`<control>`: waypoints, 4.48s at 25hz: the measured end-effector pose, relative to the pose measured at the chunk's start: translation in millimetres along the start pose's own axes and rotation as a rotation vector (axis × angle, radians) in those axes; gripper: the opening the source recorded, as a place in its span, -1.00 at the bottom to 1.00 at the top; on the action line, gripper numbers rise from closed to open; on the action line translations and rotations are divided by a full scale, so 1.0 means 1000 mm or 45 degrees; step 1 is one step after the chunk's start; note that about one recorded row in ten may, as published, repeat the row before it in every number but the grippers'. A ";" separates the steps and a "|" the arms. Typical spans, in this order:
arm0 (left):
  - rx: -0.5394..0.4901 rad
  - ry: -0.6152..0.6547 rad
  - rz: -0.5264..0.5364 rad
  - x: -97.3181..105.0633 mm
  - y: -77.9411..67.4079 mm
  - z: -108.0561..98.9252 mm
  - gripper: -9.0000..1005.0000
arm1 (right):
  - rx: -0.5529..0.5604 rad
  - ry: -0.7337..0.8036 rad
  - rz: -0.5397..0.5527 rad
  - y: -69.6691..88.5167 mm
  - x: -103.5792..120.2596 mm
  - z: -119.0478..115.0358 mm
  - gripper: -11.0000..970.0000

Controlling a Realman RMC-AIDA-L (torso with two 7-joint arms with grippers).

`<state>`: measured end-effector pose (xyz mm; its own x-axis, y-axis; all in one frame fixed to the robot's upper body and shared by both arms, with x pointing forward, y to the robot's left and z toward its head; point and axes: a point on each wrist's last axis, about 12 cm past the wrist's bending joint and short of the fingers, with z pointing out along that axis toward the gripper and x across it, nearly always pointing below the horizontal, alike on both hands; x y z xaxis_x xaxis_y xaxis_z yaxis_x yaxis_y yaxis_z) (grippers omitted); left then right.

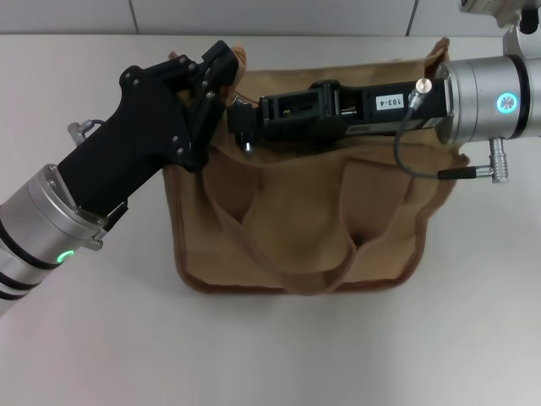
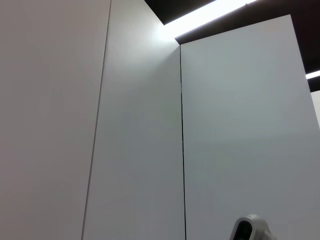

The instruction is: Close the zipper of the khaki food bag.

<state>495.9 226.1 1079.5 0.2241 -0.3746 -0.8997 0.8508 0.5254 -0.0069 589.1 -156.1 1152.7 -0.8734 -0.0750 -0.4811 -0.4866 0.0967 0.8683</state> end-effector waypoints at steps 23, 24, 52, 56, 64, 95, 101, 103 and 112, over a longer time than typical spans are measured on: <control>-0.054 0.006 0.008 0.000 0.002 -0.005 -0.90 | 0.053 -0.035 0.028 -0.009 0.010 -0.021 -0.98; -0.073 0.011 0.011 0.001 0.003 -0.006 -0.90 | 0.056 -0.038 0.032 -0.009 0.011 -0.023 -0.98; -0.408 0.110 0.022 0.010 0.018 -0.031 -0.90 | 0.089 -0.396 0.071 -0.013 0.095 -0.151 -0.95; -0.401 0.106 0.018 0.010 0.018 -0.030 -0.90 | -0.009 -0.462 -0.071 0.003 0.100 -0.168 -0.95; -0.253 0.009 0.046 -0.006 0.024 -0.016 -0.81 | -0.034 -0.496 -0.290 0.009 0.103 -0.172 -0.62; 0.659 0.455 -0.166 -0.020 -0.023 -0.045 0.66 | 0.131 -0.206 -1.163 -0.024 0.162 -0.107 0.22; 0.609 0.467 -0.137 -0.013 -0.026 -0.051 0.66 | 0.131 -0.182 -1.152 -0.034 0.166 -0.092 0.22; 0.532 0.534 -0.128 -0.001 -0.026 -0.055 0.66 | 0.125 -0.173 -1.153 -0.034 0.167 -0.091 0.22; 0.509 0.547 -0.128 0.002 -0.026 -0.057 0.66 | 0.084 -0.103 -1.177 -0.036 0.174 -0.083 0.22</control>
<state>446.6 255.4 1053.3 -0.0081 -0.0209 -0.9997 0.9895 0.1439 -0.0110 456.3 -254.6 1047.8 -0.1356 -0.0812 -0.9874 -0.9877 0.0894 0.1282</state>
